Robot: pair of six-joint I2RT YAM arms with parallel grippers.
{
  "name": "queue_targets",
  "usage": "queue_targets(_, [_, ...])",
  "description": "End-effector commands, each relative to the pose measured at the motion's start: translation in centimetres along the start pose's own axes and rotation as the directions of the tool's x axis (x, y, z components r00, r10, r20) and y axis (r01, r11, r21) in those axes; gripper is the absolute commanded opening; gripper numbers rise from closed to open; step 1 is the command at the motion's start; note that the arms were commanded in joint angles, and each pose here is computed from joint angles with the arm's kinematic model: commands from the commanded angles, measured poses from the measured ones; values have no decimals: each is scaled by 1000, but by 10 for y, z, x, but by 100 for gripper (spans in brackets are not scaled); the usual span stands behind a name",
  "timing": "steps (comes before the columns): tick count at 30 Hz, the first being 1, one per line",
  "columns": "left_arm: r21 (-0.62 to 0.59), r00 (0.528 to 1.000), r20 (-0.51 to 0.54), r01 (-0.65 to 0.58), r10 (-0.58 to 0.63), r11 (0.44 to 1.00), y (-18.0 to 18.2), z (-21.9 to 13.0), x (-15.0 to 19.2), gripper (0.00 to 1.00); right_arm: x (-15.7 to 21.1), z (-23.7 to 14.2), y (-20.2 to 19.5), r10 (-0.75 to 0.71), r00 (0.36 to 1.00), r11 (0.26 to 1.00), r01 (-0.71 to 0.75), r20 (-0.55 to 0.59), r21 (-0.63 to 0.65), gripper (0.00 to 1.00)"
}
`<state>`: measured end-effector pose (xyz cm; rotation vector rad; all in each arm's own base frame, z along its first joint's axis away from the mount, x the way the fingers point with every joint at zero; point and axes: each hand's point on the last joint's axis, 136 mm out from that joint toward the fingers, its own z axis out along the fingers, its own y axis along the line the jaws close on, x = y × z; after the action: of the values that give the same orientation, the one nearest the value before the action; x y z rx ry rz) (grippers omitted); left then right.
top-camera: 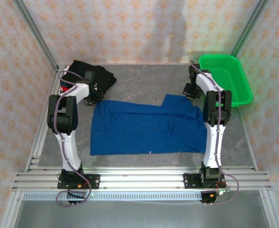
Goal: Fold and stack the t-shirts
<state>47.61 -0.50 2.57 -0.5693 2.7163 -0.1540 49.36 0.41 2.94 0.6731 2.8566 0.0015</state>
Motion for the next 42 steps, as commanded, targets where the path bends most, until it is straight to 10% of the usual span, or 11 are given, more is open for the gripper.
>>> queue_targets(1, [-59,999,23,-27,29,998,9,-19,-6,1,-23,-40,-5,2,993,1000,1,115,-22,0])
queue_targets(16, [-42,996,67,-47,50,998,7,-48,-7,0,-76,-116,26,-64,913,978,138,403,-157,0])
queue_targets(42, [-48,988,109,-103,108,994,11,-84,-3,0,-35,-199,45,-135,838,886,341,528,-315,0])
